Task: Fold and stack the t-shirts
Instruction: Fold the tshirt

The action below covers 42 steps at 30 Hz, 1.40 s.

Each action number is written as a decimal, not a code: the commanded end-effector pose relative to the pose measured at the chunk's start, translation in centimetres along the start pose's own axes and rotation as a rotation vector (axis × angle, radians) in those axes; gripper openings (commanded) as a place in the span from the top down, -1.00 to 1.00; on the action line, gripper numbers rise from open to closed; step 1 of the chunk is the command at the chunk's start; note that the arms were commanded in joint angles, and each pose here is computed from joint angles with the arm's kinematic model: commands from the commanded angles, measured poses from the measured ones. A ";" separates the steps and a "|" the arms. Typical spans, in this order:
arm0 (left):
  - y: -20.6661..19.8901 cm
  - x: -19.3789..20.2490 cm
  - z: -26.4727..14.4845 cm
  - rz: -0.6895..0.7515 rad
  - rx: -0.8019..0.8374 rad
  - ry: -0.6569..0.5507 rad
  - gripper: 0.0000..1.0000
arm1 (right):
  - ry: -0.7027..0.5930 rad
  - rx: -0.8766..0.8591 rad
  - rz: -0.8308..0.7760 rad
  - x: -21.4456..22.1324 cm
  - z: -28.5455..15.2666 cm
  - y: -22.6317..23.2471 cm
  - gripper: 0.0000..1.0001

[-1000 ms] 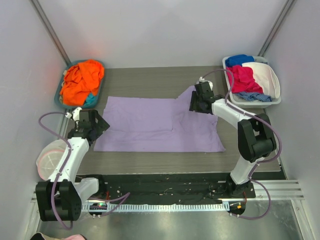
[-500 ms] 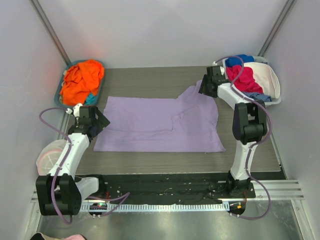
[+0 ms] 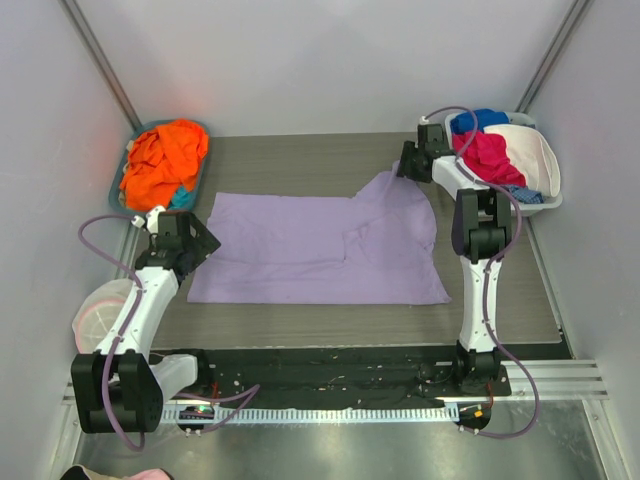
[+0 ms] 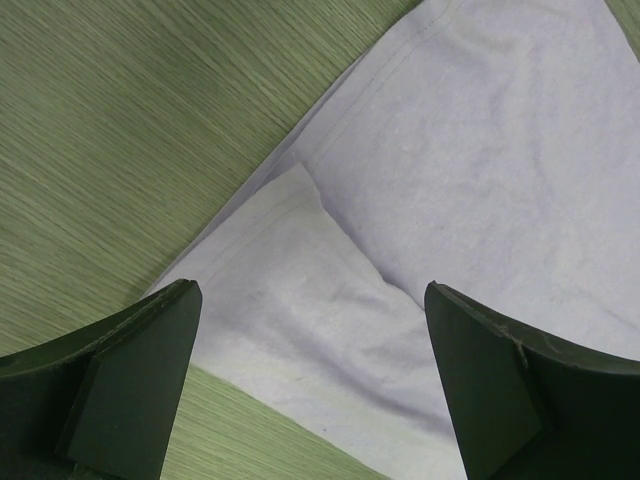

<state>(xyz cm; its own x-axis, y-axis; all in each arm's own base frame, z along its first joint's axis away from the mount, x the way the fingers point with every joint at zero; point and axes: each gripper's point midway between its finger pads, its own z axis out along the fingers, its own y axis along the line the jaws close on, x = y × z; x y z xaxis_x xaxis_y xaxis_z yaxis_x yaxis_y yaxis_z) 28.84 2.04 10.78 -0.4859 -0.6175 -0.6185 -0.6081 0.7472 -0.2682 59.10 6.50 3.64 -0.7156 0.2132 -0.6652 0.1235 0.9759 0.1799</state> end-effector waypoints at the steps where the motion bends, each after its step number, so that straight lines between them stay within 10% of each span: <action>1: -1.2 -1.6 -0.8 -0.002 0.042 -0.041 -0.99 | -0.095 -0.091 -0.024 -3.7 -0.6 2.0 -0.12; 25: -0.9 -1.6 -0.6 0.003 0.026 -0.040 -0.99 | -0.128 -0.122 -0.041 -5.1 2.4 2.7 -0.15; 34: -0.8 -1.5 -0.3 0.005 0.015 -0.038 -0.99 | -0.133 -0.118 -0.042 -5.3 2.4 2.4 0.86; 42: -2.3 -3.4 1.5 0.002 0.002 -0.064 -0.99 | -0.146 -0.125 -0.034 -5.9 0.9 2.6 0.98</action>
<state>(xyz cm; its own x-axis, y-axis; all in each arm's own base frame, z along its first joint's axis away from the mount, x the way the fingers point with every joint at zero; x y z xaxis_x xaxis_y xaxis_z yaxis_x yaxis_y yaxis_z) 29.45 2.20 10.17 -0.5029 -0.6160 -0.6064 -0.6198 0.7460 -0.2437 63.47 7.75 4.03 -0.6631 0.1855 -0.7252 0.0294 0.9745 0.2225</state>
